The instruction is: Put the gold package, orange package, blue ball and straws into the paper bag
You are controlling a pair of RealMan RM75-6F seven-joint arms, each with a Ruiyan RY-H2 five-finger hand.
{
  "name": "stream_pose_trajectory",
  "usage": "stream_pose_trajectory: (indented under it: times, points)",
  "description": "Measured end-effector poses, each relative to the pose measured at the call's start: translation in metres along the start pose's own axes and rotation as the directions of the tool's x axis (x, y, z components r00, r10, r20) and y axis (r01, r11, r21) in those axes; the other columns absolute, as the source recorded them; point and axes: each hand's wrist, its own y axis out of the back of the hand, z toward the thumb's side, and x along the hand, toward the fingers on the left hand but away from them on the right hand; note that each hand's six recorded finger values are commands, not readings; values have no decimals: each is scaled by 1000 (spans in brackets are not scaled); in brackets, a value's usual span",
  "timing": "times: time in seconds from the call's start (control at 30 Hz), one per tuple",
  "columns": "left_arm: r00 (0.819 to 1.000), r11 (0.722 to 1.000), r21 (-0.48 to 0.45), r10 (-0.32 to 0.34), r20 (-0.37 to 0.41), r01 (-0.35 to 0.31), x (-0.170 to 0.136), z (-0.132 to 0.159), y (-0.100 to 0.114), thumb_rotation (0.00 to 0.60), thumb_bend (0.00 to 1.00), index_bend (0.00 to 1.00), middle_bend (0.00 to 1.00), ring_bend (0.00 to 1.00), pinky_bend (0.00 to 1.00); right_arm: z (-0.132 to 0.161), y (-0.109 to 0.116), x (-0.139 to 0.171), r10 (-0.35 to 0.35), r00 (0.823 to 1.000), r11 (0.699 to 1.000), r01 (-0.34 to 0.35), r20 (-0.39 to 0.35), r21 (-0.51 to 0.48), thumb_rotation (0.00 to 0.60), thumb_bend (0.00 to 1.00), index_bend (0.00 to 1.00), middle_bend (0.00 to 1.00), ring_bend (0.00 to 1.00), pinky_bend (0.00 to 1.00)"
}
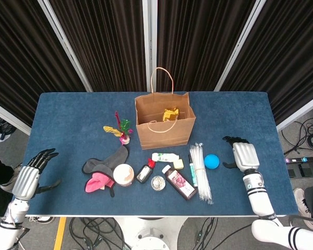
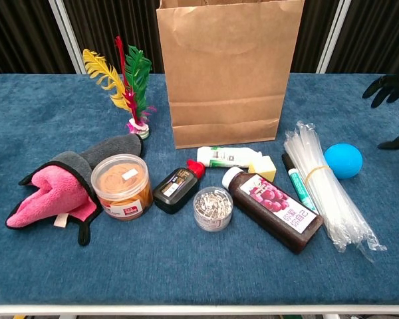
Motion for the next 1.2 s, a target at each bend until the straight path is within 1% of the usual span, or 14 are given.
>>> stream_pose_trajectory:
  times: [0.1,0.2,0.37,0.7,0.87,1.2]
  points:
    - [1000,1000,-1,-5,0,5,-1,0,-2,600,238,241,232,151,240,2,-16,1,27,1000,999,-27,-5,-33,600,0,243,278,218,254]
    - [1000,1000,1,-9,3,9,-1,0,-2,600,239,241,232,151,239,6,-24,1,42,999,998,-43,-15,-55,600,0,243,277,218,254]
    - [1000,1000,4,-2,-3,2,-2,-1,0,600,239,241,232,151,239,12,-29,1,42,999,998,-44,-31,-53,600,0,243,276,216,254]
    - [1000,1000,7,-1,-8,1,-3,-3,1,600,238,242,231,151,239,17,-51,-4,111,993,992,-112,-28,-58,600,0,243,276,216,254]
    - [1000,1000,9,4,-13,-4,-4,-4,2,600,238,241,231,151,239,19,-55,-5,115,993,992,-117,-29,-48,600,21,246,284,221,254]
    - [1000,1000,8,9,-22,-8,-7,-7,2,600,239,241,231,151,238,19,-61,-5,120,993,992,-121,-9,-25,600,100,293,317,250,267]
